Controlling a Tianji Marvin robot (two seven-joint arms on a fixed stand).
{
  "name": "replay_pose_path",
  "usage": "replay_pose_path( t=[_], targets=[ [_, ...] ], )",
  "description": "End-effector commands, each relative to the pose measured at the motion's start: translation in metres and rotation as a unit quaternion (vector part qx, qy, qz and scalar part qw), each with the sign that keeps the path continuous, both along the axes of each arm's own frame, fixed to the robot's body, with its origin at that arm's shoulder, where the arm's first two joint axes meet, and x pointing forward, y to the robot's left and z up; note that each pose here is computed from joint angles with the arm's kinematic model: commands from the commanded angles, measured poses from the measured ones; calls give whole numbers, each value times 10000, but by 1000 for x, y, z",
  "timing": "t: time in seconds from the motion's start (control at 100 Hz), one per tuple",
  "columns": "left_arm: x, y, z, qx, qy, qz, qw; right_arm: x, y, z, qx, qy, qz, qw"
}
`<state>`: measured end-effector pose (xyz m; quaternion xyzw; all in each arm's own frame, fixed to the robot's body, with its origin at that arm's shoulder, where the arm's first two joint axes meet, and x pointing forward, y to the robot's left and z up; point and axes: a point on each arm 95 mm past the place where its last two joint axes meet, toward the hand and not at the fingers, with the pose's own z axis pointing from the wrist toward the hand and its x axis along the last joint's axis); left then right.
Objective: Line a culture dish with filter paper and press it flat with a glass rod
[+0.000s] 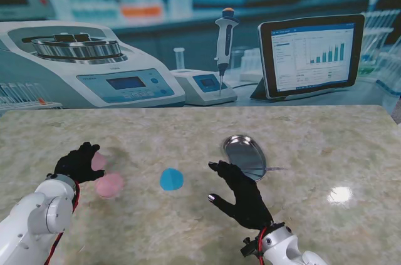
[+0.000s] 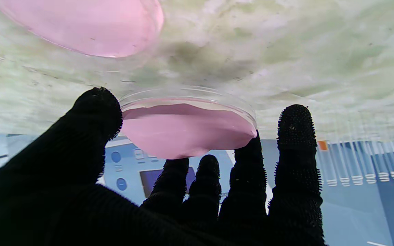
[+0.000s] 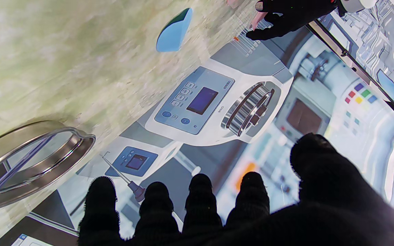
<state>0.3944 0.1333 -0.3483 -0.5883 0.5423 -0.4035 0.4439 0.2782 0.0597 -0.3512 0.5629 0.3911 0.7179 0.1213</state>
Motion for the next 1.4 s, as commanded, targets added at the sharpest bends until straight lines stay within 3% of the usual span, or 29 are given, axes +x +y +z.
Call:
replay_pose_path(
  t=[0.0,0.64,1.39],
  targets=[
    [3,7,0,18,11,137,9999,-3,2,0,33,35,-23,10000],
    [1,53,-20,-3,100,1000,9949,-3,2,0,11,42,-21,10000],
    [-5,59,-34,-44,221,1296,9913,-4,2,0,2,37,-10,10000]
  ],
)
